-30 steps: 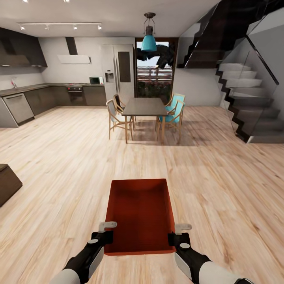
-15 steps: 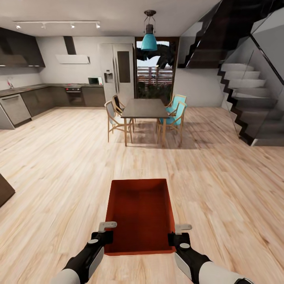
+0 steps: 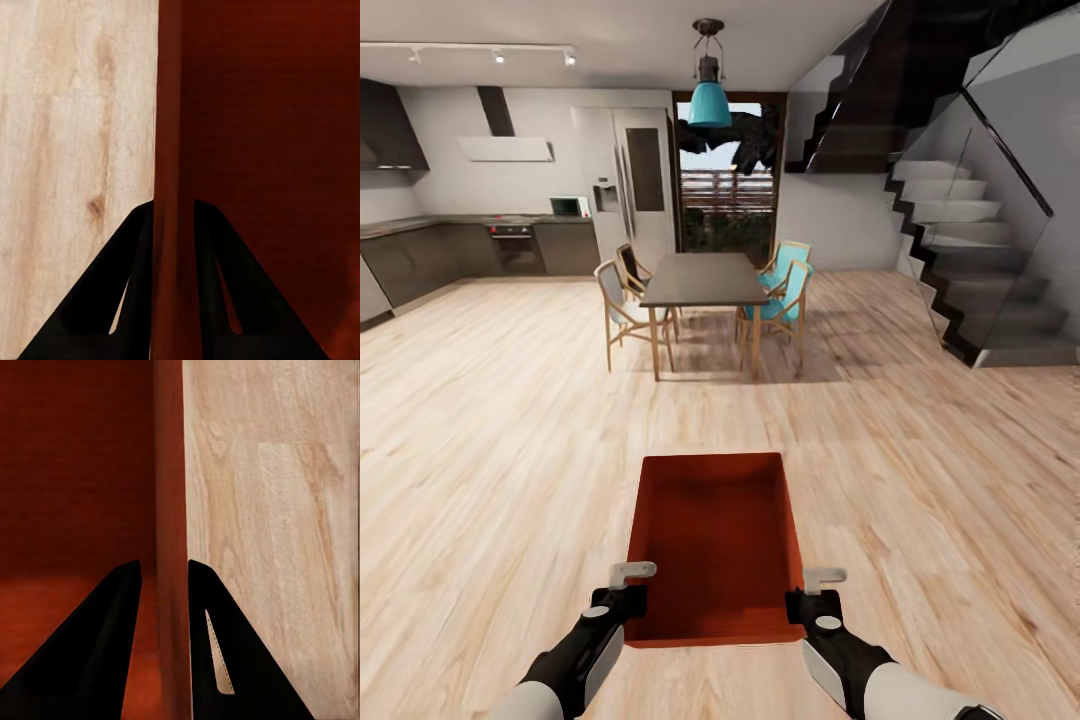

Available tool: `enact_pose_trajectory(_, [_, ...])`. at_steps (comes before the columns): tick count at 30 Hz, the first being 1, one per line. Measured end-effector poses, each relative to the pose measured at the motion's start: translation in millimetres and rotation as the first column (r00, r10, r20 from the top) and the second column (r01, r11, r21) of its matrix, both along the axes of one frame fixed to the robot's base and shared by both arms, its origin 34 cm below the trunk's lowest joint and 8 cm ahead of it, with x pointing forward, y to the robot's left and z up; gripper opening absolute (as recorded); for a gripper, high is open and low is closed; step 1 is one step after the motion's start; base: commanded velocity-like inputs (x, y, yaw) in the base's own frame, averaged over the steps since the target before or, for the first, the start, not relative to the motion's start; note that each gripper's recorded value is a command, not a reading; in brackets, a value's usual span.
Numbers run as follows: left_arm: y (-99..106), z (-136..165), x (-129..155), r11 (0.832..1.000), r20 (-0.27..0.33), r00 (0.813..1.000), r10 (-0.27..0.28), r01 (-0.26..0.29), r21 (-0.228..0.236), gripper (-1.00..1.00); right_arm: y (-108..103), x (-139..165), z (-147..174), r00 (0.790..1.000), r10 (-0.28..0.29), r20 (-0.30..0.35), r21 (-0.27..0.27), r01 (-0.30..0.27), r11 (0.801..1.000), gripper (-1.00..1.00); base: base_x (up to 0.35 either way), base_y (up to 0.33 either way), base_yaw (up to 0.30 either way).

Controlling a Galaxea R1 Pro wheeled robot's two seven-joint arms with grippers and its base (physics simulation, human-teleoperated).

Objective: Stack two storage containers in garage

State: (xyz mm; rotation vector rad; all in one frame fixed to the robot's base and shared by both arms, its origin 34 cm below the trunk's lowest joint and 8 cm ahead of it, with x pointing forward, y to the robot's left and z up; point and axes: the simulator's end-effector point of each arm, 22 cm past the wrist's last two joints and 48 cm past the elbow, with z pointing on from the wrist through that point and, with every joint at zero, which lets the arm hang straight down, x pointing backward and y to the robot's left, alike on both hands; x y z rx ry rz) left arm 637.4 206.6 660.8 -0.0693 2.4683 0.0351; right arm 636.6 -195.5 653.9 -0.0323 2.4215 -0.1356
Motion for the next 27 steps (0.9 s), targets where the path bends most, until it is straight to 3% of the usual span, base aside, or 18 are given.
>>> enact_pose_trajectory(13, [0.0, 0.0, 0.0, 1.0, 0.0, 1.0, 0.0, 0.0, 0.001, -1.0, 0.0, -0.2, -0.1, 1.0, 0.0, 0.0, 0.0, 0.0, 1.0, -1.0, 0.322, 0.0, -0.227])
enact_pose_trajectory(27, [0.0, 0.0, 0.0, 1.0, 0.0, 1.0, 0.0, 0.0, 0.0, -1.0, 0.0, -0.1, -0.1, 1.0, 0.0, 0.0, 0.0, 0.0, 1.0, -1.0, 0.322, 0.0, -0.074])
